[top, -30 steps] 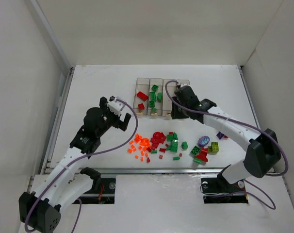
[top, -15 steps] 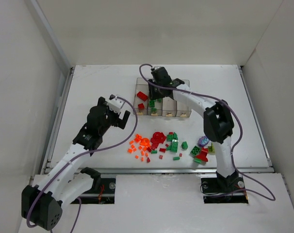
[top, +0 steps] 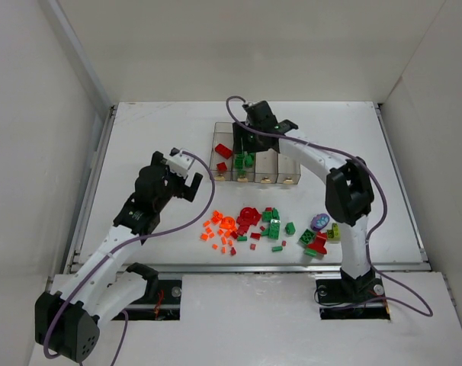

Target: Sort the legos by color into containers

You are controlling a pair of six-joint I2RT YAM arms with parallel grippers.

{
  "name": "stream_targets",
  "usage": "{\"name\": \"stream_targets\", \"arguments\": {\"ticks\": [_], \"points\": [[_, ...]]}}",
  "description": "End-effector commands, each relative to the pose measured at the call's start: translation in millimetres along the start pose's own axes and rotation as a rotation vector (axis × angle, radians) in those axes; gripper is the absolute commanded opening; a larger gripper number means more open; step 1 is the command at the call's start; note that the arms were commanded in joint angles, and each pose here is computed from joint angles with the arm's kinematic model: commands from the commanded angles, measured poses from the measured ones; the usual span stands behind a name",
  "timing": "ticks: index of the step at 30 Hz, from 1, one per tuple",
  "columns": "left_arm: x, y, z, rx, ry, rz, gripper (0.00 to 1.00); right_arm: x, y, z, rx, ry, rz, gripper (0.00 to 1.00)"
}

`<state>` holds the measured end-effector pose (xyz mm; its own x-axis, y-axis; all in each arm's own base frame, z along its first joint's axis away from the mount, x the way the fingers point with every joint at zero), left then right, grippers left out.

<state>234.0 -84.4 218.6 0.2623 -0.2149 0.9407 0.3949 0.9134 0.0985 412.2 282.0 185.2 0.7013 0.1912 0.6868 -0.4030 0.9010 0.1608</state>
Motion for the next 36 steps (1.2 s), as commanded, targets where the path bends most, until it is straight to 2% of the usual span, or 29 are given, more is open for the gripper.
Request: {"name": "stream_targets", "arguments": {"ticks": [1, 5, 6, 7, 8, 13, 17, 20, 26, 31, 35, 36], "points": [[19.8, 1.3, 1.6, -0.006, -0.08, -0.012, 1.0, 23.2, -2.9, 44.4, 0.021, -0.091, -0.017, 0.71], [26.1, -2.0, 3.1, 0.009, -0.117, 0.082, 1.0, -9.0, -11.2, 87.1, -0.022, -0.008, -0.01, 0.71], [26.3, -4.5, 3.2, 0.008, -0.117, 0.089, 1.0, -42.8, -18.2, 87.5, -0.04, 0.077, -0.012, 0.73], [26.6, -7.6, 3.2, -0.004, -0.118, 0.086, 1.0, -48.4, -18.0, 111.0, -0.035, 0.051, -0.028, 0.74], [25.0, -7.7, 3.4, -0.004, -0.109, 0.085, 1.0, -63.8, -23.5, 118.0, -0.029, 0.086, -0.05, 0.74], [24.5, -13.2, -0.1, -0.055, -0.118, 0.093, 1.0, -161.3, -42.7, 134.6, -0.063, 0.343, -0.162, 0.74], [24.7, -17.2, -3.1, -0.076, -0.133, 0.09, 1.0, -191.1, -47.2, 146.0, -0.116, 0.368, -0.238, 0.74], [27.1, -18.2, -0.6, -0.074, -0.146, 0.077, 1.0, -202.6, -53.1, 146.0, -0.173, 0.398, -0.24, 0.73], [26.6, -17.9, 2.5, -0.06, -0.155, 0.068, 1.0, -219.6, -44.2, 132.9, -0.163, 0.456, -0.197, 0.63], [23.1, -17.3, 2.8, -0.052, -0.135, 0.068, 1.0, -226.6, -37.0, 128.2, -0.172, 0.484, -0.165, 0.49], [24.7, -17.0, 4.6, -0.052, -0.144, 0.068, 1.0, -226.4, -37.5, 127.9, -0.183, 0.48, -0.171, 0.46], [24.7, -17.0, 4.6, -0.052, -0.144, 0.068, 1.0, -227.6, -38.7, 128.9, -0.195, 0.487, -0.169, 0.42]]}}
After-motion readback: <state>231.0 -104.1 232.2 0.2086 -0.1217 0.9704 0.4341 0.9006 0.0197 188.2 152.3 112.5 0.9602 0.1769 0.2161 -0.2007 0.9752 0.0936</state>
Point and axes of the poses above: each gripper's point midway between its finger pads, its own z axis back along the fingers, its own y axis along the line the jaws close on, x = y × z, the point moved 8 cm from there along z, back along the fingers, and after that the axes turned 8 degrees about z, right-handed, at the moved point
